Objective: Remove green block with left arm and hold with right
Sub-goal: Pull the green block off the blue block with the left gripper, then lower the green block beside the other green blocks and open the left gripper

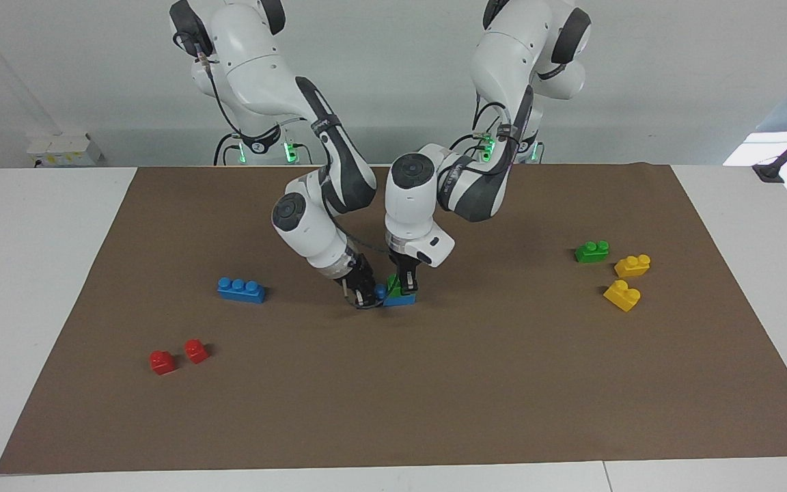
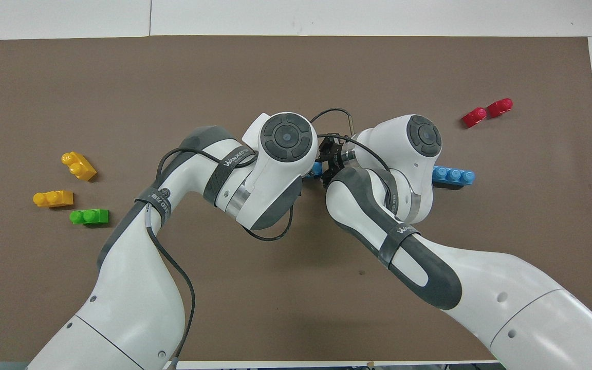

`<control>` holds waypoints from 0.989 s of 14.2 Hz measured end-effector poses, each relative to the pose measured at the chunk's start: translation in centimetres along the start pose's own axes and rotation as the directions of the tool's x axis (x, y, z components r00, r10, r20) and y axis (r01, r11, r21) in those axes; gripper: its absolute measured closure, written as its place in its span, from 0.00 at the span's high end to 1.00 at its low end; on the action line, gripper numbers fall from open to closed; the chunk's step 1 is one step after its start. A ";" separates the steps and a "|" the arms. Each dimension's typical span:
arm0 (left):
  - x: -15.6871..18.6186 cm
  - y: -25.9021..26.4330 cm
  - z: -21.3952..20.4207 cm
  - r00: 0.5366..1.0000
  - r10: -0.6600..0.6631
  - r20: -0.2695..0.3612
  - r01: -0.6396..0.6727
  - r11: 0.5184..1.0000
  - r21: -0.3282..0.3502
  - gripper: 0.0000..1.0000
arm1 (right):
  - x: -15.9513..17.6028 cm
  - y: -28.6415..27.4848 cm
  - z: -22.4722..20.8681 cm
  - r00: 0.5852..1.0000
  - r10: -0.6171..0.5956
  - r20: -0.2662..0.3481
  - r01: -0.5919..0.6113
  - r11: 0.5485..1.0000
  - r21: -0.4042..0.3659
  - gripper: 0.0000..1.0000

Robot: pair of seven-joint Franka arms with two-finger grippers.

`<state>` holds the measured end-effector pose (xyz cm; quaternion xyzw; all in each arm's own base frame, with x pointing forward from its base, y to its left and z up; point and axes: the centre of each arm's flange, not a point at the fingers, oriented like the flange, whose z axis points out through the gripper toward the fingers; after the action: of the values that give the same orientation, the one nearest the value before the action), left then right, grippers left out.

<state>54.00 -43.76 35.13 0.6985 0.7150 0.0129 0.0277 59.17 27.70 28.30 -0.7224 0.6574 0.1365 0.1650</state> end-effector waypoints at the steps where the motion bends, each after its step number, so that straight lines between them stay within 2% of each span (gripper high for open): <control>1: 0.0 0.0 -0.2 1.000 -0.001 0.001 0.001 1.000 -0.003 0.34 | 0.0 0.0 0.0 1.000 -0.001 0.000 0.001 1.000 0.004 0.35; 4: 0.9 0.7 -3.1 1.000 -0.014 0.019 0.015 0.999 -0.037 0.34 | -0.1 -0.2 -0.2 1.000 -0.003 0.000 0.003 1.000 0.022 0.35; 7: 5.7 2.6 -10.0 1.000 -0.029 0.004 0.029 0.998 -0.062 0.34 | 0.0 -0.1 0.0 1.000 -0.005 -0.002 0.005 1.000 0.016 0.35; 10: 10.9 3.3 -13.0 0.995 0.082 -0.058 -0.082 0.997 -0.005 0.34 | 0.0 -0.1 0.0 1.000 -0.006 -0.002 0.006 1.000 0.016 0.35; 12: 16.0 4.7 -12.1 0.974 0.212 -0.080 -0.208 0.977 0.051 0.34 | 0.0 -0.1 0.0 1.000 -0.008 -0.002 0.008 1.000 0.016 0.35; 14: 22.0 6.2 -10.5 0.940 0.332 -0.076 -0.324 0.940 0.104 0.34 | 0.0 -0.1 0.0 1.000 -0.015 -0.002 0.015 1.000 0.016 0.35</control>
<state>59.06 -21.39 45.52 0.8070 0.5889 0.0175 -0.0395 59.23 27.68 28.30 -0.7261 0.6533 0.1291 0.1712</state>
